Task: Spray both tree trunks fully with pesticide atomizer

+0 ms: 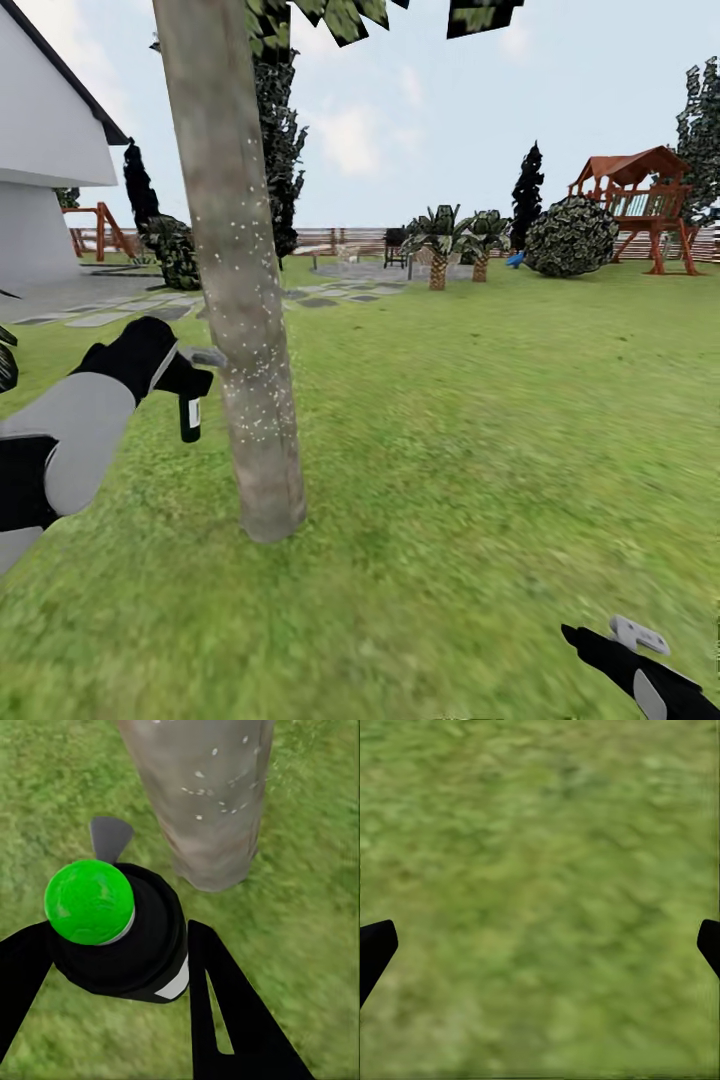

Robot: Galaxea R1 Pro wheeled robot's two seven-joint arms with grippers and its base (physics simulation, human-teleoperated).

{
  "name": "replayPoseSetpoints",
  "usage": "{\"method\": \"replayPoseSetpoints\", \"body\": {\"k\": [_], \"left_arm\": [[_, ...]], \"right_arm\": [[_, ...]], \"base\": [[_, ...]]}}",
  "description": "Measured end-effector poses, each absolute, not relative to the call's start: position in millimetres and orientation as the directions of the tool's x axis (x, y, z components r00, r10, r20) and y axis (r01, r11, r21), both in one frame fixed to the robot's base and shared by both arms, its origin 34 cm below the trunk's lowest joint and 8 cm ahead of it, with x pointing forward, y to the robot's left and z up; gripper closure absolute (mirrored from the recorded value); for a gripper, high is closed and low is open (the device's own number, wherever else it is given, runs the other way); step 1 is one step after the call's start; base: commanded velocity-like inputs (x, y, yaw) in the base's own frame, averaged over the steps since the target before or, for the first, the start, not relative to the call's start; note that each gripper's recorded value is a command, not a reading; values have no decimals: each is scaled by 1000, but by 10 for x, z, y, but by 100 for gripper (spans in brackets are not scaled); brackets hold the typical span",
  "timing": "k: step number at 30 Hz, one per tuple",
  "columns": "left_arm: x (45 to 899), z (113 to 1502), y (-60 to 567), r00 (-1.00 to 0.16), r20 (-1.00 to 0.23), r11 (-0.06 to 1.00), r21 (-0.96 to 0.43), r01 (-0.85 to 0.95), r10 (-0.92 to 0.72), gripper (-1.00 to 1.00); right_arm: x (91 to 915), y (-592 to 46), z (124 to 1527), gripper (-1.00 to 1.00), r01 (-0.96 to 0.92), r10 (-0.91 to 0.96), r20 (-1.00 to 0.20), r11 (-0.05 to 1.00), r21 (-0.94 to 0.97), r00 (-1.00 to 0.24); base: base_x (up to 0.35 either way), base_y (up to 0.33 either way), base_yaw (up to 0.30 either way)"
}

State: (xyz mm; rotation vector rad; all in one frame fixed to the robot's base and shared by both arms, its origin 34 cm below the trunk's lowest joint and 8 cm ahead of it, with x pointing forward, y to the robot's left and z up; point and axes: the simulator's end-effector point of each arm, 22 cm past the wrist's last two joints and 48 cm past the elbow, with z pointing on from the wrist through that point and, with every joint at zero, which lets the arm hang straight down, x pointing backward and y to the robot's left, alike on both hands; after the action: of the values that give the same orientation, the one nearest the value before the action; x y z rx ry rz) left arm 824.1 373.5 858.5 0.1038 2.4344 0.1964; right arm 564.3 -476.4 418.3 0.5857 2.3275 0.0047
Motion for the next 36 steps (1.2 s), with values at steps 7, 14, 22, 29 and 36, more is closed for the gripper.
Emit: {"method": "replayPoseSetpoints", "body": {"k": [7,14,22,29,36], "left_arm": [[8236,8582,3738,-766,-627,982,185,31,142,100],[8233,8575,3743,-769,-617,976,215,39,166,100],[8232,8572,3745,-770,-613,973,225,42,175,100],[8230,8571,3745,-771,-612,974,224,41,174,100],[8227,8567,3743,-772,-611,974,223,41,173,100]], "right_arm": [[5643,-4764,4183,-100,410,413,-654,897,168,-634],[5643,-4764,4183,-100,410,413,-654,896,168,-634],[5642,-4765,4182,-100,411,413,-654,896,168,-634],[5642,-4763,4182,-100,410,412,-654,897,168,-634],[5642,-4764,4182,-100,410,412,-654,897,167,-635]], "base": [[0,308,-270],[-41,189,-70],[-221,217,-7],[-141,286,-228],[-144,290,-211]]}}
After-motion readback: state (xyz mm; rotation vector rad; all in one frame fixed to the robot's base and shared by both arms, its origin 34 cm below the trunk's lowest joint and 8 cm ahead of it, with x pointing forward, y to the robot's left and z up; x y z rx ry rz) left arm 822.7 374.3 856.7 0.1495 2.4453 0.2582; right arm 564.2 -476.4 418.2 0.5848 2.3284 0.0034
